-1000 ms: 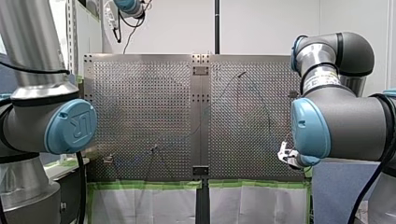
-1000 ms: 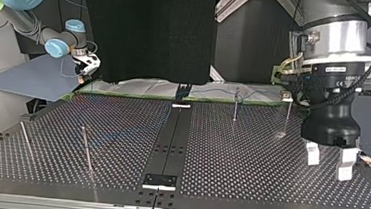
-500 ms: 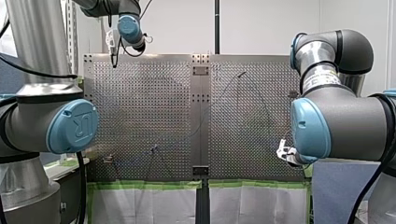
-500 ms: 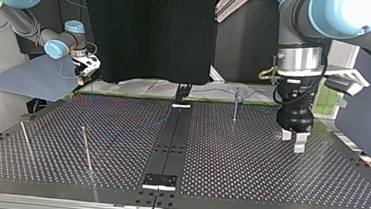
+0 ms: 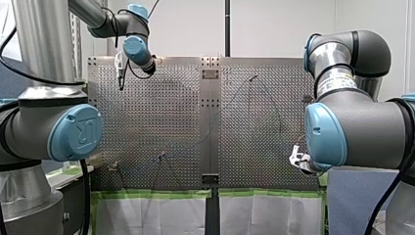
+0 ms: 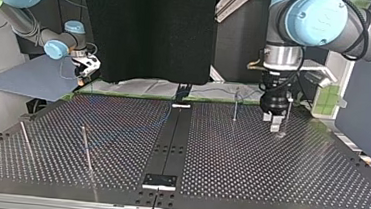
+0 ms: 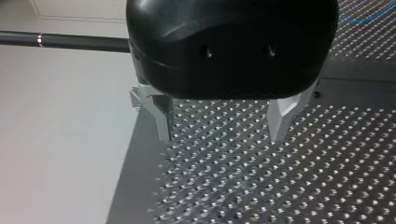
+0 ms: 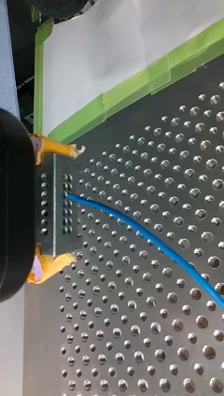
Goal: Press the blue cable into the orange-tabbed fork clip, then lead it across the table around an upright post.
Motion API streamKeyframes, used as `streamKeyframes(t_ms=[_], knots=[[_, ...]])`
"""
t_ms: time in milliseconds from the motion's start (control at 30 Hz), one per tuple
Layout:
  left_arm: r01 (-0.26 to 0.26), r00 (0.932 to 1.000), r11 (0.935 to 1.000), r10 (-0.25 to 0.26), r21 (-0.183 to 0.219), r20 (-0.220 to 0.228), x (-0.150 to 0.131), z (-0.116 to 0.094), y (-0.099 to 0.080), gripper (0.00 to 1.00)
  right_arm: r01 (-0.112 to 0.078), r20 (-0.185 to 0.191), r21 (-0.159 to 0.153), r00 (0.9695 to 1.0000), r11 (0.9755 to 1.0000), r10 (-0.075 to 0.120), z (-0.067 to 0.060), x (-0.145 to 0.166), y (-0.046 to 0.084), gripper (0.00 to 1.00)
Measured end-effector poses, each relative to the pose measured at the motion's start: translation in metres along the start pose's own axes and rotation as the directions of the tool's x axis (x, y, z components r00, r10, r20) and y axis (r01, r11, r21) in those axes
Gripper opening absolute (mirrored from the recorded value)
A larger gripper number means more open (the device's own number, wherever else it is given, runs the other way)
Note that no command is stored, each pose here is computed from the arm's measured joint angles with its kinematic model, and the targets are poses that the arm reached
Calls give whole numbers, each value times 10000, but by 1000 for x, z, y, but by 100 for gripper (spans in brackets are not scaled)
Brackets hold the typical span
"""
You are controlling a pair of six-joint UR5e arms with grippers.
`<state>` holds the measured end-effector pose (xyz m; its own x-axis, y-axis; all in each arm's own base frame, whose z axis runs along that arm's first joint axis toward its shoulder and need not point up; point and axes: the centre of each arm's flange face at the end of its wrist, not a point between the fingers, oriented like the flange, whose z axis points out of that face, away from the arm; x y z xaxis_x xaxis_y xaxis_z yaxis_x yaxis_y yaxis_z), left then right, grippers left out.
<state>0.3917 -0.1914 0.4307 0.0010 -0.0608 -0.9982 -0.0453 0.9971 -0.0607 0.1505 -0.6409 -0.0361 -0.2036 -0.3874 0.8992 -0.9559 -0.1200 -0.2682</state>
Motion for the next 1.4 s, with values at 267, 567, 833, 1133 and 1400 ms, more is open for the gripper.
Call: streamKeyframes(t_ms=[267, 567, 833, 1133, 1400], knots=[[48, 10000, 9999, -48, 158, -34, 7, 0, -1, 100, 2, -8, -17, 10000, 10000, -2, 0, 0, 0, 0], [98, 9999, 9990, -96, 428, -38, 11, 2, -3, 100, -6, -11, -36, 10000, 10000, 6, 0, 0, 0, 0], [-400, 9971, 9981, 429, 463, -626, 42, 23, -3, 100, -17, -4, -15, 10000, 10000, 17, 0, 0, 0, 0], [60, 9946, 9997, -38, 217, -1033, 70, 40, -1, 100, -7, -13, 5, 10000, 10000, 7, 0, 0, -1, 0], [771, 9925, 9963, -730, 388, -979, 88, 30, -10, 100, 5, -6, -7, 10000, 10000, -5, 0, 0, -2, 0]])
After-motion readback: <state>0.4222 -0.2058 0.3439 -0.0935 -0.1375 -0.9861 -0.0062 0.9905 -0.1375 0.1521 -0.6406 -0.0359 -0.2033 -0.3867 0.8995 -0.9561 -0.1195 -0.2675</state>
